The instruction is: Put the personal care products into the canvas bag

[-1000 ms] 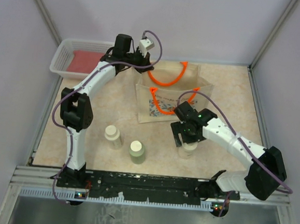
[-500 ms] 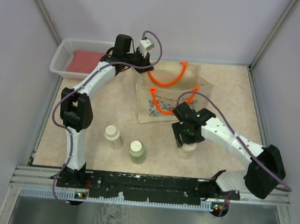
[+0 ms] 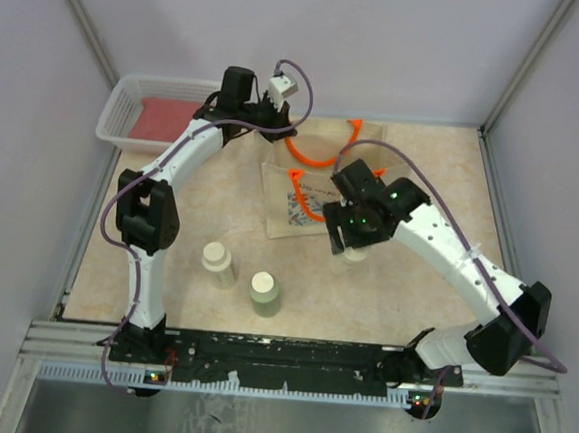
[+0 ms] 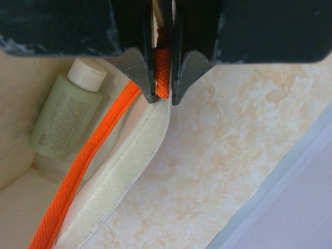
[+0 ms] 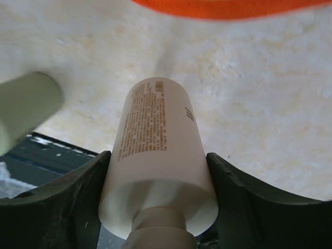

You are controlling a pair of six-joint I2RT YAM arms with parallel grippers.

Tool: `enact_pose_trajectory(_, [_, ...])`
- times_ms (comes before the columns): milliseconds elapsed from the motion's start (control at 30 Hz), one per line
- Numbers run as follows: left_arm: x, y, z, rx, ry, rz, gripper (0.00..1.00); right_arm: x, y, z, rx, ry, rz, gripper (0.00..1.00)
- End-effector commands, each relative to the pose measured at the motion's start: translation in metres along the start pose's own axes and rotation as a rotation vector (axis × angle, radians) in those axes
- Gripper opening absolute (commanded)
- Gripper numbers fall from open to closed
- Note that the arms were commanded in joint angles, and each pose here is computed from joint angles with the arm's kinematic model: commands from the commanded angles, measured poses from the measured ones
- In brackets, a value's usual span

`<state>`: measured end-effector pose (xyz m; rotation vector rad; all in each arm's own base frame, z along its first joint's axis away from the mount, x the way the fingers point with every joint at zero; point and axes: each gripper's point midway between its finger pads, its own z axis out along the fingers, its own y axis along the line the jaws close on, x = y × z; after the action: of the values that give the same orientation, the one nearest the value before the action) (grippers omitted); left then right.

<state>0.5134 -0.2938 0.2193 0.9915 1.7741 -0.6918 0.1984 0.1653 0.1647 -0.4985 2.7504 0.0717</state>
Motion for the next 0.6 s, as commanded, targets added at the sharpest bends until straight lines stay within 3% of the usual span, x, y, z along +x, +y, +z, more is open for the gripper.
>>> enact_pose_trajectory(0, [-0.018, 0.000, -0.014, -0.012, -0.037, 0.036, 0.00, -0.058, 0.035, -0.077, -0.221, -0.252, -0.065, 0.00])
enact_pose_trajectory(167, [-0.019, 0.000, -0.017, -0.016, -0.037, 0.044, 0.00, -0.090, 0.066, -0.139, -0.465, -0.429, -0.124, 0.00])
enact_pose_trajectory(267, [-0.021, -0.003, -0.019, -0.010, -0.041, 0.046, 0.00, -0.109, 0.062, -0.166, -0.521, -0.529, -0.112, 0.00])
enact_pose_trajectory(567, [-0.022, -0.011, -0.023, 0.013, -0.057, 0.040, 0.00, -0.185, 0.006, -0.213, -0.358, -0.803, -0.113, 0.00])
